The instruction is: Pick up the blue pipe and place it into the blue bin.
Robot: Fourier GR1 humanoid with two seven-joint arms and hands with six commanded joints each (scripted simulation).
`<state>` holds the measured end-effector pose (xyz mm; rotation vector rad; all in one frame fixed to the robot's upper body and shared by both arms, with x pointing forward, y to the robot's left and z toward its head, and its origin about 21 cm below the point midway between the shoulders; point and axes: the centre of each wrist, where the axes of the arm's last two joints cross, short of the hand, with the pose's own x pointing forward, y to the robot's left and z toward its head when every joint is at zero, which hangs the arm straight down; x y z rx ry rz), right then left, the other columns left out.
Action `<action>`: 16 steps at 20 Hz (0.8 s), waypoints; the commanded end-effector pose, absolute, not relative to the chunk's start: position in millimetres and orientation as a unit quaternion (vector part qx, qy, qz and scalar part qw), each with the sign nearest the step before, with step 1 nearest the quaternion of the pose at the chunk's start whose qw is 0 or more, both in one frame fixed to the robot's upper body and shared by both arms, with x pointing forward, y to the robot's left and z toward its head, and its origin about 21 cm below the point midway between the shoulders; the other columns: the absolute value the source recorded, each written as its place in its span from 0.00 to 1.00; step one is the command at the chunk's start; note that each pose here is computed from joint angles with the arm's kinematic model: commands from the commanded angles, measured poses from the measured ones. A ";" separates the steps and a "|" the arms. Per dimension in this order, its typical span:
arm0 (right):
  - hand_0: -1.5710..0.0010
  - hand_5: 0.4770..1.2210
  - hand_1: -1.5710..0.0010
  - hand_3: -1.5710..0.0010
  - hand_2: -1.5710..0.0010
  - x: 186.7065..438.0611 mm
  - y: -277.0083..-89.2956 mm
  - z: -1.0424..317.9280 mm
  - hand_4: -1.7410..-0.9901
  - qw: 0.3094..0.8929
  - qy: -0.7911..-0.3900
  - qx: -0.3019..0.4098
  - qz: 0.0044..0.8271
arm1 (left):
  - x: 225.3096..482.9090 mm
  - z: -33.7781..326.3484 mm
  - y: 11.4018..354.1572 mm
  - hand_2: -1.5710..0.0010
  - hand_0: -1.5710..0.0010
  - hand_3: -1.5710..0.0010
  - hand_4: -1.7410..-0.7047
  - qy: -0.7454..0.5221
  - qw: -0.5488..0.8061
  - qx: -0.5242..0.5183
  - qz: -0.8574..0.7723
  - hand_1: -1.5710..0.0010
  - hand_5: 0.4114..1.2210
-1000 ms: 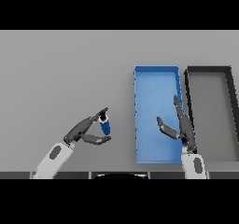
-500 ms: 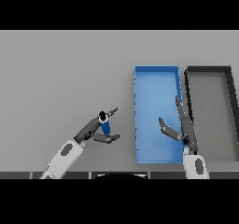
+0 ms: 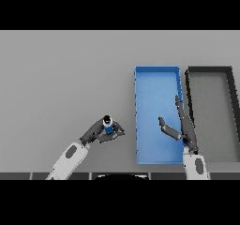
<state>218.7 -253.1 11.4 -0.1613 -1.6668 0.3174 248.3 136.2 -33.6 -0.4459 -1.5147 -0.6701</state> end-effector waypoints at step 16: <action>1.00 0.22 1.00 1.00 1.00 221.0 -257.2 11.4 0.77 0.652 -0.738 -0.084 0.153 | 256.7 46.6 104.3 0.00 0.01 0.00 0.26 -0.742 0.550 -0.243 -0.297 0.00 1.00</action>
